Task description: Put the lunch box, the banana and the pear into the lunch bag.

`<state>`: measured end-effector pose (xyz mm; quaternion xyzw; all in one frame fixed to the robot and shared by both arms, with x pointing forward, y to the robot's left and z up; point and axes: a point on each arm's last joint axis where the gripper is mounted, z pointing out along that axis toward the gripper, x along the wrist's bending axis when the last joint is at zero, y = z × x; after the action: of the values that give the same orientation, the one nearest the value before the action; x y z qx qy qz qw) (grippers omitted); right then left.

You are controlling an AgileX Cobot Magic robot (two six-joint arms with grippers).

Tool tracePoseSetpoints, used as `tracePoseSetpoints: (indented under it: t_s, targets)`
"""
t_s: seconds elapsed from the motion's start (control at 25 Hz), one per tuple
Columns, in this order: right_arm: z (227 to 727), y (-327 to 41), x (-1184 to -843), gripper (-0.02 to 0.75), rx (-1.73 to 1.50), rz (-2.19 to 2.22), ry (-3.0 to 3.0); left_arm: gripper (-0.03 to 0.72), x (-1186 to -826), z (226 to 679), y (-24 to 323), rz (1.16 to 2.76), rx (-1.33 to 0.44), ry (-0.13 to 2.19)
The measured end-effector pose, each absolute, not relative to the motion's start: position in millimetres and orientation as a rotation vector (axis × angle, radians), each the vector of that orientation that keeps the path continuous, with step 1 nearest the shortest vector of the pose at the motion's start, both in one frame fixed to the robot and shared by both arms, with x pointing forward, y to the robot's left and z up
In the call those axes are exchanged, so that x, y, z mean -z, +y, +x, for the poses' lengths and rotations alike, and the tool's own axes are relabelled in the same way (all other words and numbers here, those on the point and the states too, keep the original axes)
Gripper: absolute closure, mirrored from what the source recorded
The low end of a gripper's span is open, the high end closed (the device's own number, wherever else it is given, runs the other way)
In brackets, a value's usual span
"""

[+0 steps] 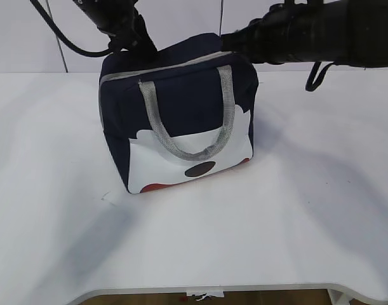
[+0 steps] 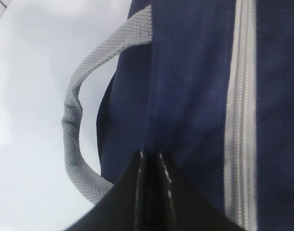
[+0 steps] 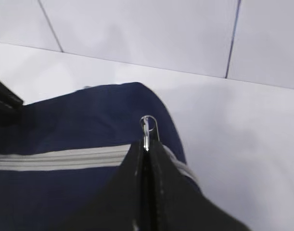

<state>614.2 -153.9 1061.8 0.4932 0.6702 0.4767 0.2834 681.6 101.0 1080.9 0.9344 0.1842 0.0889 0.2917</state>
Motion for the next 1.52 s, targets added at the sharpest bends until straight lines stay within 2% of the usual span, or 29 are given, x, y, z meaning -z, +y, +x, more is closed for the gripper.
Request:
tracePoseSetpoints:
  t_s: [0.72,1.2,1.52]
  targets:
    - [628.7,-184.7,-1052.5,0.745,-1.262,1.514,1.666,0.676,-1083.0,682.7,99.8,2.445,-0.227,0.500]
    - [636.6,-186.5,-1034.8,0.746,-1.276,1.610,1.659,0.676,-1082.4,683.5,101.9,2.458,-0.237,0.503]
    - [638.0,-185.5,-1031.2,0.746,-1.294,1.618,1.672,0.676,-1098.2,678.9,112.1,2.431,-0.240,0.511]
